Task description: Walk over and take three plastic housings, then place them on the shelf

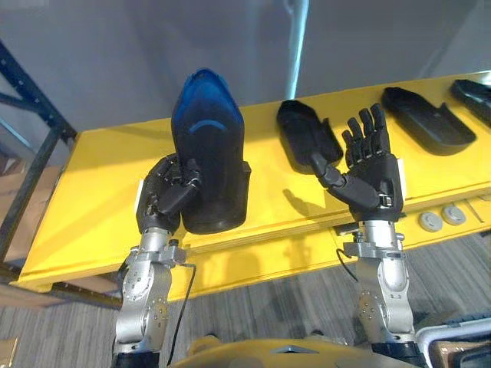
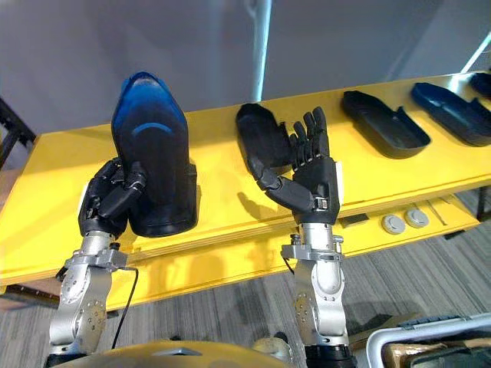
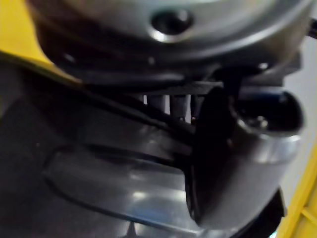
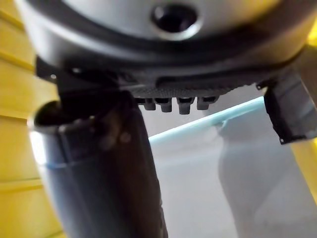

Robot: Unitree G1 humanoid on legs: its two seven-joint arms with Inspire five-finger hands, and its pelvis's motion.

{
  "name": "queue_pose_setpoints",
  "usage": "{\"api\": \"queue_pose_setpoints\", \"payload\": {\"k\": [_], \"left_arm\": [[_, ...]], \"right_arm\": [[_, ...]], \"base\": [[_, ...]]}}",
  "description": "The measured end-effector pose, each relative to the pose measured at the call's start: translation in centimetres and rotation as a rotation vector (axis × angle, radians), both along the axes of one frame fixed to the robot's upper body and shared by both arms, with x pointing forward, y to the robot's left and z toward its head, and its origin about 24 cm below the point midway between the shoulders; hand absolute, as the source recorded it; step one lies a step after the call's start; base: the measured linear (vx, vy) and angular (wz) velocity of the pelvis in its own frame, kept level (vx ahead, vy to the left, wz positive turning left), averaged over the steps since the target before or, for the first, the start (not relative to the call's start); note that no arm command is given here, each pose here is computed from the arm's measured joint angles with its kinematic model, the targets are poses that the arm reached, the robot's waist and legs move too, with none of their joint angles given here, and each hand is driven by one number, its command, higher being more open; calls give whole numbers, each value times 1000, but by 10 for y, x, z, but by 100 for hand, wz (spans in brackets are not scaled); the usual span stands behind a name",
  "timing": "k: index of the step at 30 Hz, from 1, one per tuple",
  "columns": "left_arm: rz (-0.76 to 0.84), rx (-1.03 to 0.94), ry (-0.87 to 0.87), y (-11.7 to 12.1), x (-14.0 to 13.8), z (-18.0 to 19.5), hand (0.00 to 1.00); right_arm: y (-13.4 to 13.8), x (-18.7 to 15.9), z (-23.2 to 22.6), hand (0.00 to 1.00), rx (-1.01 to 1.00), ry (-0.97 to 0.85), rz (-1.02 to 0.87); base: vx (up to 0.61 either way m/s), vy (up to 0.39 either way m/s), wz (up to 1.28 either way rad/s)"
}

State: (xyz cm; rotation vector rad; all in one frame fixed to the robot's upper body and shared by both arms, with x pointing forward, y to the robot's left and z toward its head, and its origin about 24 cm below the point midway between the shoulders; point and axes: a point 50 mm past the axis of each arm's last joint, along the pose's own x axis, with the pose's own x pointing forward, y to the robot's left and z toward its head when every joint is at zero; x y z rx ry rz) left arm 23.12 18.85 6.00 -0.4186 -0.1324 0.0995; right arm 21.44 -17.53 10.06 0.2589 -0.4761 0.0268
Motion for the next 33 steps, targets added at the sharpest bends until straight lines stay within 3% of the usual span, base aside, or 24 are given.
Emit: {"api": "queue_pose_setpoints", "payload": {"k": [12, 21, 22, 33], "left_arm": [[356, -80, 218, 35, 54, -20, 0], [324, -28, 365, 46, 77, -30, 0], [299, -21, 387, 46, 81, -30, 100], [182, 157, 454, 61, 92, -25, 100]], "right_arm": [[41, -8, -3, 100, 33, -1, 262], [42, -1, 7, 100, -12, -52, 319], [43, 0, 10, 100, -23, -62, 326], [53, 1, 11, 100, -39, -41, 389]], "base": [[-29, 0, -10], [-5, 0, 0], [-37, 0, -1], [-16, 5, -2]]}}
